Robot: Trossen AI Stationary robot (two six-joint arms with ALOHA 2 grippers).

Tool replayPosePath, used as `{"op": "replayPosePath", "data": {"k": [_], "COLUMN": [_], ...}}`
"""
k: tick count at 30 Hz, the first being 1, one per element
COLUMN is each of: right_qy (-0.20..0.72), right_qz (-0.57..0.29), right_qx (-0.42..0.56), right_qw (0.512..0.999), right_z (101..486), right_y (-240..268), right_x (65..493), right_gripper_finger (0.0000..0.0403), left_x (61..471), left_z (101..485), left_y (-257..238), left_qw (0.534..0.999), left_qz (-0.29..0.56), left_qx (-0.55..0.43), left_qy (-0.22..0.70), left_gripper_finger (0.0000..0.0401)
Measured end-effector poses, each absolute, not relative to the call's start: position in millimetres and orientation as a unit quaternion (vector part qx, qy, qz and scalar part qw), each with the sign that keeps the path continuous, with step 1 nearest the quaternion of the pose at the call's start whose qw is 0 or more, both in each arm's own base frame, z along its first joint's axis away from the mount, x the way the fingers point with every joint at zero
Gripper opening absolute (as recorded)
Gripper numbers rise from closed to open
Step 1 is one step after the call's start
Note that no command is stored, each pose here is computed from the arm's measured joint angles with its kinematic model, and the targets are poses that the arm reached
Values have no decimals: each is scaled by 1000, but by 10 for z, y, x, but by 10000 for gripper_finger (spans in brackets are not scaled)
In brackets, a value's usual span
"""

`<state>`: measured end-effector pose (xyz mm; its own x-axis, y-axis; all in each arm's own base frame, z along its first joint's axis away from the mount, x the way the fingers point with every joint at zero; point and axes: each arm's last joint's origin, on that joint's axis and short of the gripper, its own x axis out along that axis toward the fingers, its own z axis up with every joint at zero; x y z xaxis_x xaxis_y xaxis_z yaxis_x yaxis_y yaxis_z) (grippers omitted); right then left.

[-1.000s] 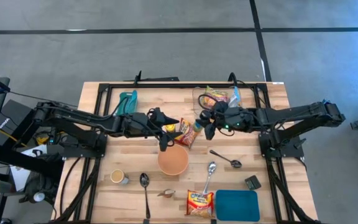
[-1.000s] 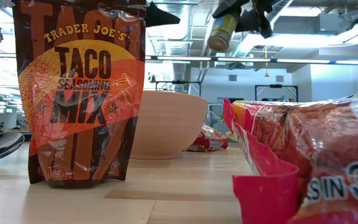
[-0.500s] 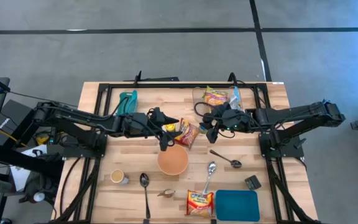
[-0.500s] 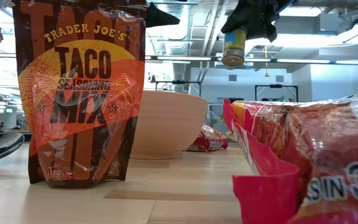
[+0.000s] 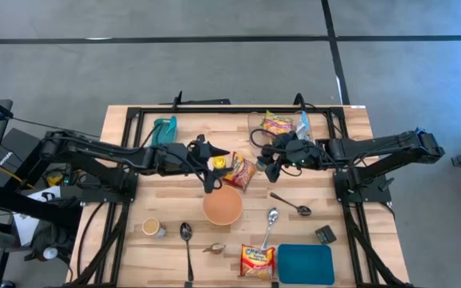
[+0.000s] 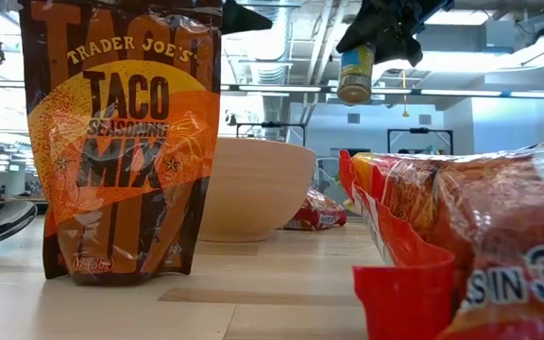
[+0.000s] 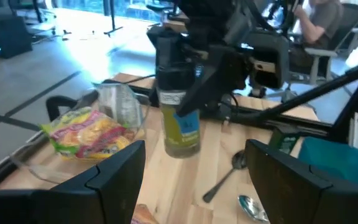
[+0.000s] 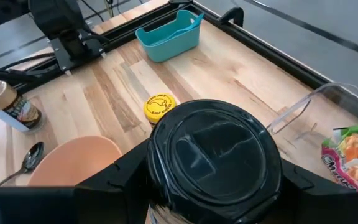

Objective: Pick & Place Food Item
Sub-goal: Put the black seasoning bottle into the dark blue bin

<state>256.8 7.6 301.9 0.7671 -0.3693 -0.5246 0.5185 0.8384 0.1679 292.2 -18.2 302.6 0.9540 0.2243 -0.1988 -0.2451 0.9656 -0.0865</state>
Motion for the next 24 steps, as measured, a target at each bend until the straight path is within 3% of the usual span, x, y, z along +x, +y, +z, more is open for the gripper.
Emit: {"op": "replayPosePath", "data": {"k": [24], "right_qy": [255], "right_qz": [-252], "right_qx": [173], "right_qw": [917], "right_z": [2985], "right_y": [68], "right_x": [2546], "right_gripper_finger": [210], "left_x": [2804], "left_z": [3168], "left_y": [-86], "left_qw": [986], "left_qz": [133], "left_qx": [-65], "left_qy": [71], "left_gripper_finger": [271]}}
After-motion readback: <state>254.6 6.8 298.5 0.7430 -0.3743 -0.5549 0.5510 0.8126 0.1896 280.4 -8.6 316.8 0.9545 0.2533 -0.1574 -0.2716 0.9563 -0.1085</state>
